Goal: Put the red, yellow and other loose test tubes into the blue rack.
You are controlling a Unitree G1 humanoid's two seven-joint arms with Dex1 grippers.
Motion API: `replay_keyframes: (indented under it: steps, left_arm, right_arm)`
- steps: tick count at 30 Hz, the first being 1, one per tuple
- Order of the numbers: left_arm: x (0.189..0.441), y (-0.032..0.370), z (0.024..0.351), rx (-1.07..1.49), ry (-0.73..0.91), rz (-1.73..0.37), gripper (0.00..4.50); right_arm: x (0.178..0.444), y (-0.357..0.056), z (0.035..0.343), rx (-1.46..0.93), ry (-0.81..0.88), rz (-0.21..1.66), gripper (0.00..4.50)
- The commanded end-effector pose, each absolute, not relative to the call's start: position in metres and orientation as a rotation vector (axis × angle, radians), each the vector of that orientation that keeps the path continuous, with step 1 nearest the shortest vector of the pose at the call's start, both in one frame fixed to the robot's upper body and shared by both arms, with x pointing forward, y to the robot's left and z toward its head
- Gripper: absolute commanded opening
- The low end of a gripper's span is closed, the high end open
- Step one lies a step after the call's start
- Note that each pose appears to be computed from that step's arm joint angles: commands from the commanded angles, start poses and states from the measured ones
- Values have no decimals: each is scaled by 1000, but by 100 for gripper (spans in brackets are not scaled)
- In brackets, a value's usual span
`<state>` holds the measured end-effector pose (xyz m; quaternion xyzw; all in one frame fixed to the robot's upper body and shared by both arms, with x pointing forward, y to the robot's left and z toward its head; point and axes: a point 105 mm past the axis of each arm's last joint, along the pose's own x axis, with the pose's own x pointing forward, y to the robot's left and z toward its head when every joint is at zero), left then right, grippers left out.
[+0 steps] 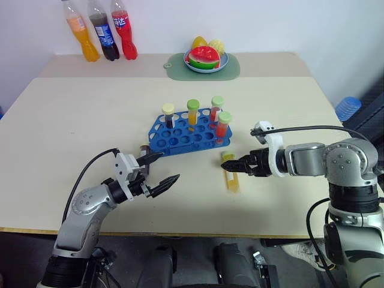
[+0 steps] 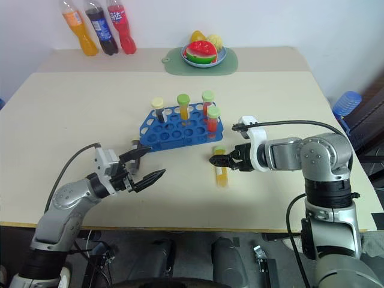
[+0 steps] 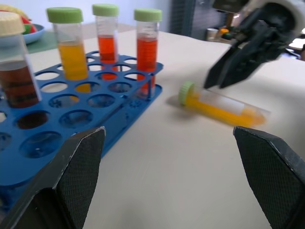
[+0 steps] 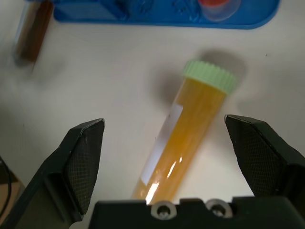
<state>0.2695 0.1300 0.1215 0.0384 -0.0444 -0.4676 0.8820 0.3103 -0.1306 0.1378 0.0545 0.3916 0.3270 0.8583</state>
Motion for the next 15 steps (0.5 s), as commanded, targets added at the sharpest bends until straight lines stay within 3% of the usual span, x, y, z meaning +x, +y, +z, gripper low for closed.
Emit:
replay_keyframes:
  steps: [1, 7, 15]
  left_arm:
    - [257, 124, 131, 95, -124, -1069, 450]
    - [246, 125, 129, 102, -67, -1191, 450]
    - [253, 127, 130, 143, -57, -1220, 450]
  right_arm:
    - [312, -123, 142, 120, 815, 675, 444]
    - [310, -119, 133, 70, 845, 622, 444]
    - [312, -123, 128, -33, 829, 534, 444]
